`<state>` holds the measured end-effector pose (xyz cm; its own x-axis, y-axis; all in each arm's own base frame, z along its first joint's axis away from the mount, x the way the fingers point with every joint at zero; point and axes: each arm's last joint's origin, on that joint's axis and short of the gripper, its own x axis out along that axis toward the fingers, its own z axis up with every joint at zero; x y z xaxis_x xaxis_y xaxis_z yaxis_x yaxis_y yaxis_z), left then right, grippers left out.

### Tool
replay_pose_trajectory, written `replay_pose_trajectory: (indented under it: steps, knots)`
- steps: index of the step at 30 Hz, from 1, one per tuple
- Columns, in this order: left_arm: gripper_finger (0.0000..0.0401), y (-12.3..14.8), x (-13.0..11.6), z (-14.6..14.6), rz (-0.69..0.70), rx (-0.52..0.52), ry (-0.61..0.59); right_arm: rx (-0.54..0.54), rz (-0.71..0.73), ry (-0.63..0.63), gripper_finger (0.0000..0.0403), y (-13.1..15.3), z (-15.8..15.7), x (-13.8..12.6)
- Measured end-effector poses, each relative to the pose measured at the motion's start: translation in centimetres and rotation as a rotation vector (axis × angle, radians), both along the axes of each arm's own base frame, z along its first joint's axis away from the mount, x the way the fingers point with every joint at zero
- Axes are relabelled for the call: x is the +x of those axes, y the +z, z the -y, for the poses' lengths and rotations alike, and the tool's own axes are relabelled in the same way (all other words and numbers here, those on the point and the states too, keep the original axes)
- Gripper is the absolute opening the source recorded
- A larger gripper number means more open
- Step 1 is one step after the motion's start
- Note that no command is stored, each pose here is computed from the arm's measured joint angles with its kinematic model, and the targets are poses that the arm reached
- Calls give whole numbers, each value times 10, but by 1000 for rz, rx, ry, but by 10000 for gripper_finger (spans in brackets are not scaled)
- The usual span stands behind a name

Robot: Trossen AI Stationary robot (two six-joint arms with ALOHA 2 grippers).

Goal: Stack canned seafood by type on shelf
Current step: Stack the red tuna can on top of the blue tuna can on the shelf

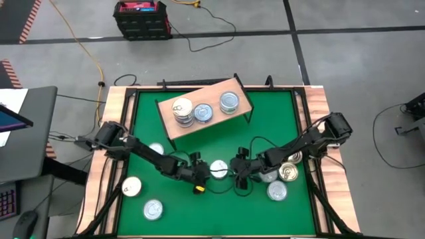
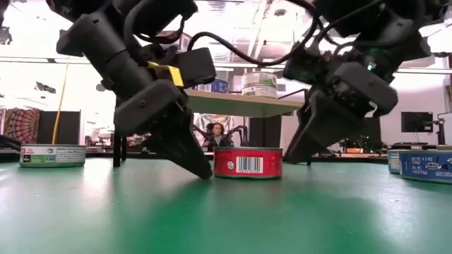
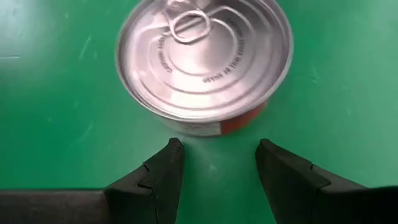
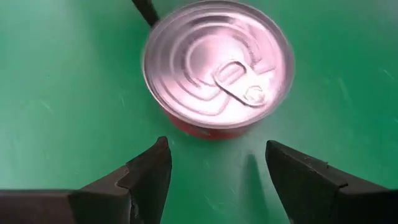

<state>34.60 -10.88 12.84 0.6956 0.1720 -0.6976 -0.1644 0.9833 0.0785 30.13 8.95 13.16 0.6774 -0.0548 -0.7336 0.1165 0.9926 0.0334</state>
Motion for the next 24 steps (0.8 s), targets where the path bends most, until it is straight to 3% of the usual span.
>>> replay_pose_trajectory:
  steps: [11, 24]
  knots:
    - [190, 15, 18, -3, -6, 54, -62, -26, -15, 29, 286, -9, 1, 13]
    - [190, 54, 31, 0, -118, 150, -33, -44, 57, 49, 286, 43, 3, 3]
